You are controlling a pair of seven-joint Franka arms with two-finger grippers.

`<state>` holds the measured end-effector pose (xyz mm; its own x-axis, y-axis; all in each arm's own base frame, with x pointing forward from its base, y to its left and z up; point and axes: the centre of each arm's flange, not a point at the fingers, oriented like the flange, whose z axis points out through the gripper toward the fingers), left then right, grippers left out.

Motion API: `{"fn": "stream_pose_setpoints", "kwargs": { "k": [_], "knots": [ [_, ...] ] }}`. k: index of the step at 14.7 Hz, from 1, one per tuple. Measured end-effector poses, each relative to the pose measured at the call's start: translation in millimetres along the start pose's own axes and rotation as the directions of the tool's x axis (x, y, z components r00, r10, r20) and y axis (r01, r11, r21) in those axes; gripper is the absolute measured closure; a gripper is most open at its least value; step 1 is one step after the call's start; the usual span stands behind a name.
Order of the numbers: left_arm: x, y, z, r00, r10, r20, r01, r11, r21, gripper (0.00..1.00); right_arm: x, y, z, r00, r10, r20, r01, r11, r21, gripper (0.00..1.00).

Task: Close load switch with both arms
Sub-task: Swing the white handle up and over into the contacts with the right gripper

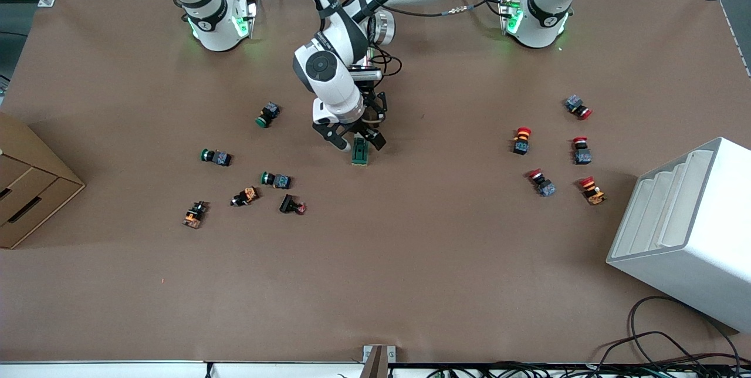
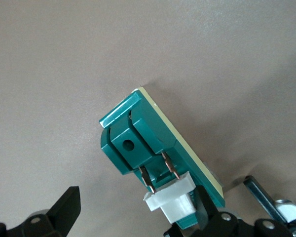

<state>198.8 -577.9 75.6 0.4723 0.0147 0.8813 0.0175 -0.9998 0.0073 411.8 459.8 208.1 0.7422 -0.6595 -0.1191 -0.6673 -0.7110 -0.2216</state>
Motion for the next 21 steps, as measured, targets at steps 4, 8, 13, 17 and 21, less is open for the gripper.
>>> {"fn": "stream_pose_setpoints", "kwargs": {
  "k": [4, 8, 13, 17, 21],
  "knots": [
    [0.0, 0.0, 0.1, 1.000, 0.000, 0.000, 0.000, 1.000, 0.000, 0.00, 3.0, -4.2, -5.6, 1.000, 0.019, 0.006, -0.019, 1.000, -0.001, 0.00],
    [0.1, 0.1, 0.1, 1.000, 0.000, 0.000, 0.000, 1.000, 0.000, 0.00, 20.1, -28.4, -29.8, 0.999, 0.046, -0.003, -0.045, 0.996, 0.073, 0.00],
    [0.1, 0.1, 0.1, 1.000, 0.000, 0.000, 0.000, 1.000, 0.000, 0.00, 35.8, -44.7, -43.8, 0.998, 0.060, -0.010, -0.059, 0.992, 0.115, 0.00],
    [0.2, 0.2, 0.1, 1.000, -0.001, 0.000, 0.001, 1.000, 0.000, 0.00, 36.0, -45.4, -43.2, 0.998, 0.057, -0.011, -0.055, 0.992, 0.116, 0.00],
    [0.3, 0.3, 0.1, 1.000, -0.001, 0.000, 0.001, 1.000, 0.000, 0.00, 38.8, -42.8, -36.5, 0.999, 0.038, -0.016, -0.036, 0.994, 0.105, 0.00]
  ]
}}
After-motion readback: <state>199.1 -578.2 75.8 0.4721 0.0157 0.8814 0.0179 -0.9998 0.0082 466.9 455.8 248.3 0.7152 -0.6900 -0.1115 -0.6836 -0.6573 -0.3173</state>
